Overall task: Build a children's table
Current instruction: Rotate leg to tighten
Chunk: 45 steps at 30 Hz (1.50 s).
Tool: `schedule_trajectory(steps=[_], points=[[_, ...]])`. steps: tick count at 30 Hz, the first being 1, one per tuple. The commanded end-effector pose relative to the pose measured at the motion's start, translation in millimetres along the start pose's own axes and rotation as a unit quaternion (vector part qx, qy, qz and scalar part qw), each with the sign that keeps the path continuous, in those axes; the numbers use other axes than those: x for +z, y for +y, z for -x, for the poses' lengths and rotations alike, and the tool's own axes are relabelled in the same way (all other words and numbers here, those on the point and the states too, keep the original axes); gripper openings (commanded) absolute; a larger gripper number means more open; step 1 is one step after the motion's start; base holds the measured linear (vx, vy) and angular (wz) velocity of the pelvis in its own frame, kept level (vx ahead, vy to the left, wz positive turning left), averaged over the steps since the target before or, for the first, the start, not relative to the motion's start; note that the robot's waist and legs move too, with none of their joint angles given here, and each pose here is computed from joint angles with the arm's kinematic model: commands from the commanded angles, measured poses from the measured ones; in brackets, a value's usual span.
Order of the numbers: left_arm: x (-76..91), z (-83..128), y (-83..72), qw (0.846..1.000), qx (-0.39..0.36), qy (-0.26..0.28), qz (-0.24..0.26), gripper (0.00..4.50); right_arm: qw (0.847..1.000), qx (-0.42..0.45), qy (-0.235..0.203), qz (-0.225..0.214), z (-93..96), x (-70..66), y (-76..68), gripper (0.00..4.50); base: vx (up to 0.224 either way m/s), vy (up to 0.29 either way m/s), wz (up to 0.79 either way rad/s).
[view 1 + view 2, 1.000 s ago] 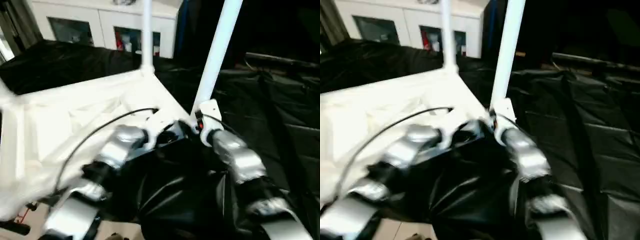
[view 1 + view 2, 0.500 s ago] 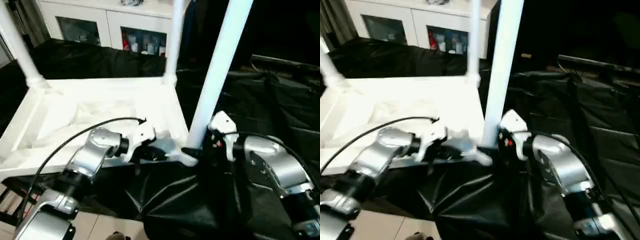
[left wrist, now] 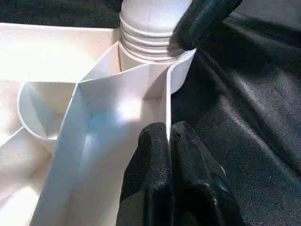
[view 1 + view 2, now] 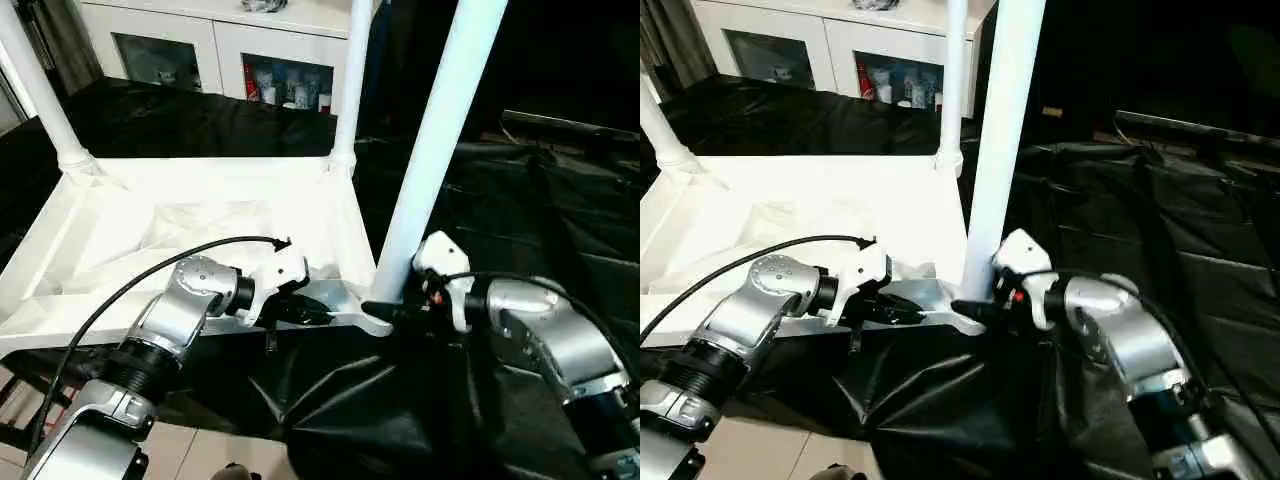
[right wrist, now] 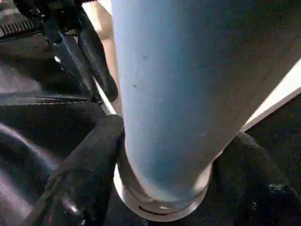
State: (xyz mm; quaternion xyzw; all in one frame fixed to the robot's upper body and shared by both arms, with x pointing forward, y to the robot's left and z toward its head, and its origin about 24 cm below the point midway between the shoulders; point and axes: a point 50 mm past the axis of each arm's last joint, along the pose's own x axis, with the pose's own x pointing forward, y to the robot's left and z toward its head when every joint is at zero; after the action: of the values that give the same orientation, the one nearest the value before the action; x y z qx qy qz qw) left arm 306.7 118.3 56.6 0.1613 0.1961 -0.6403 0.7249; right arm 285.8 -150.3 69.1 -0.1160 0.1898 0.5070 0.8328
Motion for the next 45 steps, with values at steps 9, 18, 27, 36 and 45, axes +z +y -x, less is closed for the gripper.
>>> schedule_trajectory(steps=[9, 18, 27, 36, 45], points=[[36.3, -31, 20.9, 0.994, 0.096, -0.057, 0.020, 0.00, 0.980, -0.153, -0.017, -0.123, -42.3, -13.2, -4.1, 2.61, 0.000, 0.000, 0.00], [66.4, -66, 29.6, 0.983, 0.167, -0.076, 0.027, 0.00, 0.945, -0.252, -0.057, -0.202, -88.0, 14.4, -9.4, 3.31, 0.000, 0.000, 0.00], [57.4, -59, 23.6, 0.990, 0.119, -0.072, -0.005, 0.00, 0.964, -0.215, -0.055, -0.143, -73.2, 13.7, -14.5, 4.15, 0.000, 0.000, 0.00], [27.6, -25, 8.1, 0.998, -0.001, -0.047, -0.028, 0.00, 0.998, -0.059, 0.004, -0.021, -13.8, -1.5, -13.6, 4.44, 0.000, 0.000, 0.00], [23.8, -9, 1.0, 0.997, -0.059, -0.048, -0.025, 0.00, 1.000, -0.006, 0.002, -0.018, 0.4, -0.4, -7.7, 3.94, 0.000, 0.000, 0.00]])
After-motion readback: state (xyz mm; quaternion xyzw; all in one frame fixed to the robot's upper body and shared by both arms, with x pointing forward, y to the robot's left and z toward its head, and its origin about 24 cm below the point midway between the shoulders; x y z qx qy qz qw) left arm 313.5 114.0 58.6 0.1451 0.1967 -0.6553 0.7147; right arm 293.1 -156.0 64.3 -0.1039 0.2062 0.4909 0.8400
